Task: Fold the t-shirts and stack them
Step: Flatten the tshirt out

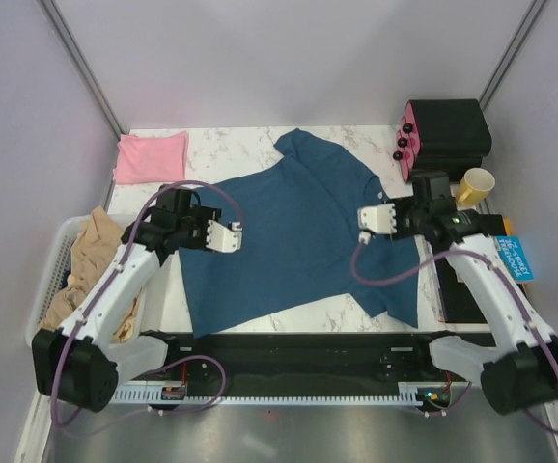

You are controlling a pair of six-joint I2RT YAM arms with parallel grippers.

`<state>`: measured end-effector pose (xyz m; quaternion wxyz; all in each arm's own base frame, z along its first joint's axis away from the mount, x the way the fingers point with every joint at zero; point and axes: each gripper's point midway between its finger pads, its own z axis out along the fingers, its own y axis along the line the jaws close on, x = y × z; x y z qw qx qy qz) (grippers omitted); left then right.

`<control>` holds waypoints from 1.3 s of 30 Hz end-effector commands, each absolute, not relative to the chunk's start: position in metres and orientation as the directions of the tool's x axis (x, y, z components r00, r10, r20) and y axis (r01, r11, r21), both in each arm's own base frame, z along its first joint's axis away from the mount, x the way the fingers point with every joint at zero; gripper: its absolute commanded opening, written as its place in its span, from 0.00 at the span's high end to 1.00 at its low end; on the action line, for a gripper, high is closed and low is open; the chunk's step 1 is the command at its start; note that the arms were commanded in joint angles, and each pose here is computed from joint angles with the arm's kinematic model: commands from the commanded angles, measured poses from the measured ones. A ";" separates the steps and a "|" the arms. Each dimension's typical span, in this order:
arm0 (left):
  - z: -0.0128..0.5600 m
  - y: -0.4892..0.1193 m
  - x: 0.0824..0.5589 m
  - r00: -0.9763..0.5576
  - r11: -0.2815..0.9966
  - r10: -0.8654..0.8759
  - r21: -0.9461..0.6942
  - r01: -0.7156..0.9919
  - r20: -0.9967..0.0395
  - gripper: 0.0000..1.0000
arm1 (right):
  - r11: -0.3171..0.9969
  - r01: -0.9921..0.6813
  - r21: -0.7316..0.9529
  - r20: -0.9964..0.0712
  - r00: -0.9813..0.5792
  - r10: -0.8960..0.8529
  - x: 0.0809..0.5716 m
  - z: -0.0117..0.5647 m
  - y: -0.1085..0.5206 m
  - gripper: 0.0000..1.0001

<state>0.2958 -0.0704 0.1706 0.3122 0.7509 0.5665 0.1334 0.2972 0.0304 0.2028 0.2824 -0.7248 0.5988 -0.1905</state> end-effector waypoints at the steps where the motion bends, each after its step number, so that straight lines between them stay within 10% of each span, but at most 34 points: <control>1: 0.198 -0.057 0.379 0.106 0.081 0.979 0.803 0.591 -0.177 0.42 | 0.295 -0.579 -0.760 -0.325 -0.055 -0.944 0.402 0.236 0.043 0.86; 2: 0.195 -0.056 0.385 0.082 0.103 0.979 0.802 0.588 -0.186 0.44 | 0.347 -0.543 -0.765 -0.368 -0.073 -0.927 0.421 0.252 0.046 1.00; 9: 0.160 -0.047 0.429 -0.039 0.109 0.993 0.768 0.631 -0.109 0.98 | 0.525 -0.619 -0.583 -0.488 -0.250 -0.836 0.515 0.177 0.077 1.00; 39: 0.120 -0.039 0.508 -0.165 0.087 0.986 0.736 0.671 0.033 0.98 | 0.537 -0.692 -0.483 -0.403 -0.368 -0.838 0.614 0.026 0.106 1.00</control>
